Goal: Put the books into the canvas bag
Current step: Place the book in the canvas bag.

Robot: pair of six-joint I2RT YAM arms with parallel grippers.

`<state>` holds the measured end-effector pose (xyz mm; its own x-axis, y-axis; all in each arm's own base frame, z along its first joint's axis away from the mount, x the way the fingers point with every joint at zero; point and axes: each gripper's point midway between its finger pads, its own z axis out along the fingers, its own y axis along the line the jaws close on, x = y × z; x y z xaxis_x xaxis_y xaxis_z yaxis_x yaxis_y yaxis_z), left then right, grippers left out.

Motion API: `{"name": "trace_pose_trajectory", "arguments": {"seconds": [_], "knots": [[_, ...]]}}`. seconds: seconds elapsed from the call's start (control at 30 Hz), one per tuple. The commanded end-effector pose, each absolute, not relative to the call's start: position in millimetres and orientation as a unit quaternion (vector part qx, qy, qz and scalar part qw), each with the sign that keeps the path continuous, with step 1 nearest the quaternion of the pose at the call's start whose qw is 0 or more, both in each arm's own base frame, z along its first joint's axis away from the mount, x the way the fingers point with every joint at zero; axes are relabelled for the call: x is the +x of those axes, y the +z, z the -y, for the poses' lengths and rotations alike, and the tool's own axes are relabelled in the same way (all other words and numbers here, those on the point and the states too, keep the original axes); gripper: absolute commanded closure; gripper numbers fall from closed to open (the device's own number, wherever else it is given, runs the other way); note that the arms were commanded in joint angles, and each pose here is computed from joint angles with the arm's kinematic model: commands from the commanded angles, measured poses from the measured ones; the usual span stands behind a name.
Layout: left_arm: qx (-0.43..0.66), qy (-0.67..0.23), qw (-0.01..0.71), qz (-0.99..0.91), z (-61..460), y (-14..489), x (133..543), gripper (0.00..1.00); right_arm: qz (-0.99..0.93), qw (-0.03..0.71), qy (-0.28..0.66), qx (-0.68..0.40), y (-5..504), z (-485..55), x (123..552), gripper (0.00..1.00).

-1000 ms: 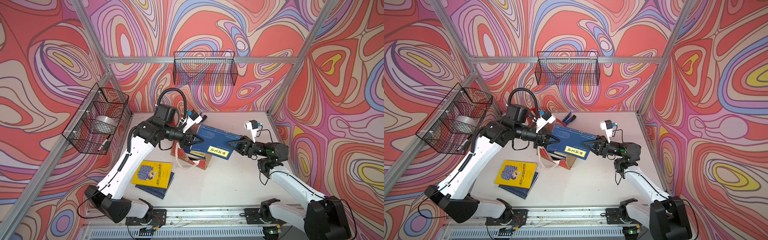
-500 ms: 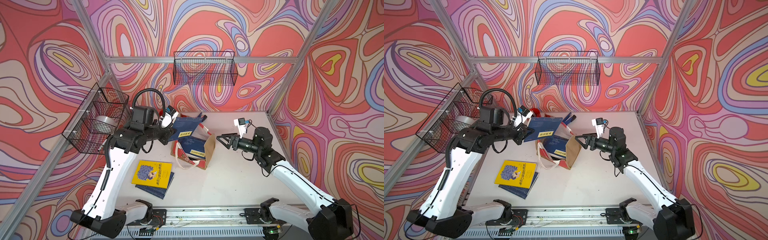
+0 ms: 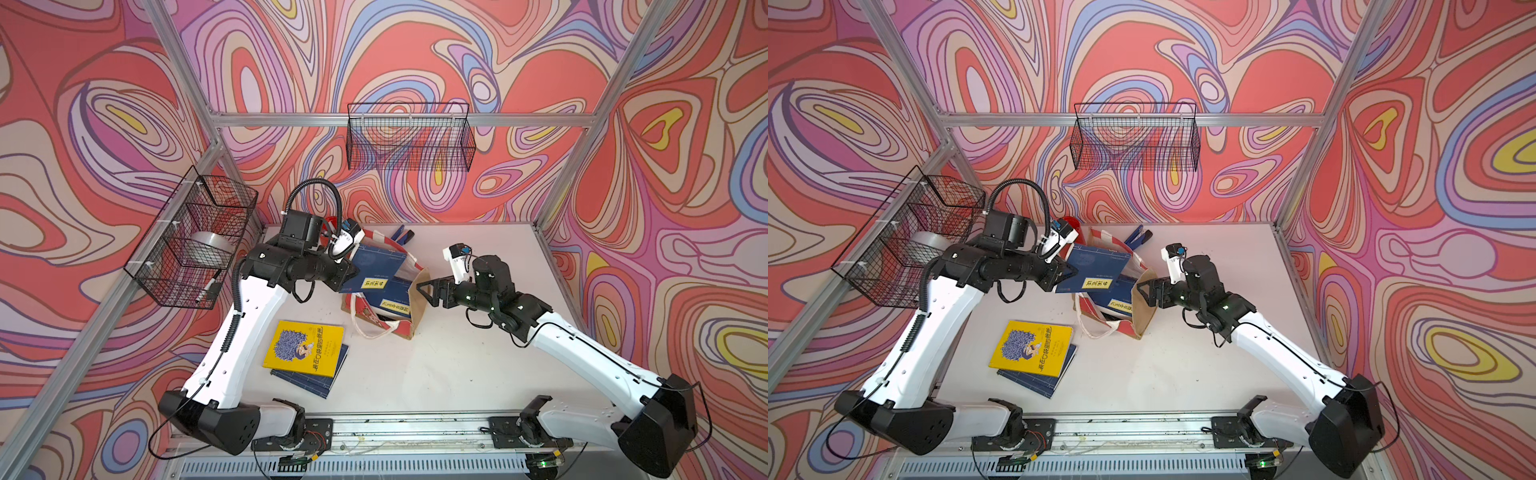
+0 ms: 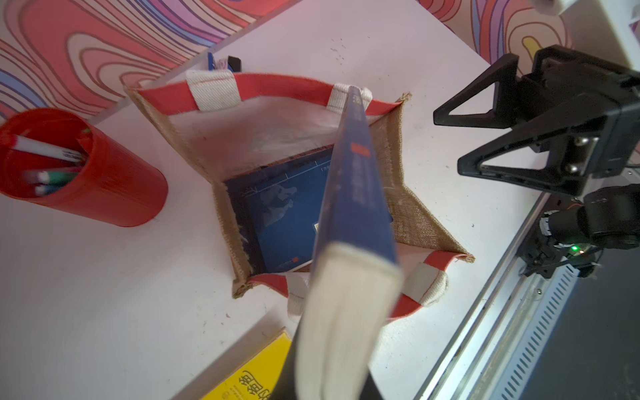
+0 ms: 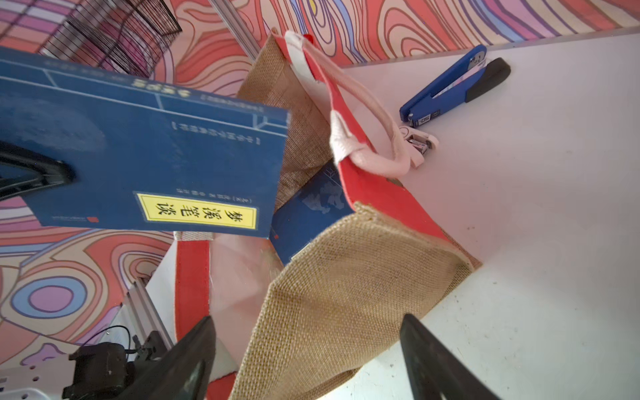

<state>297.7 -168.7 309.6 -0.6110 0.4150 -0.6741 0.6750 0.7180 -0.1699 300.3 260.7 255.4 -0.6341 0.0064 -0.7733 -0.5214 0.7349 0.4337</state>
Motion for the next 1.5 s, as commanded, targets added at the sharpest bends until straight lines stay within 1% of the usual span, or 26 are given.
{"name": "trace_pose_trajectory", "arguments": {"seconds": [0.0,0.1,0.2,0.4,0.57,0.67,0.77,0.83,0.87,0.9,0.97,1.0,1.07,1.2,1.23,1.27,1.3,1.33,1.47], "knots": [[0.297,-0.266,0.268,-0.877,183,309,294,1.00,-0.849,0.414,0.269,-0.189,263,-268,294,0.15],[0.282,-0.279,0.227,-0.890,190,300,302,1.00,-0.848,0.404,0.264,-0.220,266,-283,285,0.15],[0.265,-0.271,0.194,-0.905,197,290,312,1.00,-0.859,0.395,0.234,-0.228,260,-289,285,0.15],[0.303,-0.246,0.118,-0.913,229,254,308,1.00,-0.855,0.409,0.234,-0.216,266,-288,286,0.14],[0.309,-0.263,0.084,-0.910,249,238,307,1.00,-0.860,0.415,0.211,-0.211,267,-276,286,0.13],[0.300,-0.251,0.075,-0.917,248,223,314,1.00,-0.864,0.413,0.201,-0.208,264,-272,286,0.13],[0.295,-0.244,0.049,-0.923,248,203,318,1.00,-0.864,0.413,0.202,-0.205,262,-271,286,0.13],[0.281,-0.225,0.041,-0.932,243,190,326,1.00,-0.865,0.412,0.203,-0.203,261,-271,285,0.13],[0.272,-0.215,0.040,-0.937,240,184,331,0.93,-0.865,0.411,0.204,-0.203,261,-271,285,0.13],[0.266,-0.205,0.041,-0.941,237,181,336,0.81,-0.865,0.410,0.205,-0.203,260,-271,284,0.13],[0.260,-0.194,0.056,-0.944,234,183,344,0.63,-0.866,0.410,0.204,-0.202,259,-270,284,0.13],[0.260,-0.192,0.069,-0.944,234,188,347,0.56,-0.867,0.409,0.203,-0.202,258,-269,283,0.13],[0.263,-0.194,0.101,-0.940,235,203,351,0.47,-0.868,0.405,0.203,-0.203,256,-269,282,0.13],[0.270,-0.192,0.173,-0.928,231,241,353,0.36,-0.868,0.393,0.212,-0.216,251,-273,277,0.13],[0.269,-0.187,0.189,-0.926,228,250,354,0.32,-0.868,0.390,0.214,-0.222,249,-275,274,0.09],[0.264,-0.176,0.212,-0.925,221,262,355,0.28,-0.868,0.386,0.214,-0.228,246,-277,272,0.07],[0.255,-0.163,0.238,-0.923,214,273,356,0.24,-0.868,0.382,0.213,-0.235,243,-279,268,0.07],[0.243,-0.149,0.258,-0.923,206,281,358,0.18,-0.868,0.379,0.212,-0.241,241,-281,266,0.07],[0.191,-0.106,0.326,-0.920,167,313,356,0.11,-0.858,0.376,0.226,-0.267,239,-297,253,0.07]]}}
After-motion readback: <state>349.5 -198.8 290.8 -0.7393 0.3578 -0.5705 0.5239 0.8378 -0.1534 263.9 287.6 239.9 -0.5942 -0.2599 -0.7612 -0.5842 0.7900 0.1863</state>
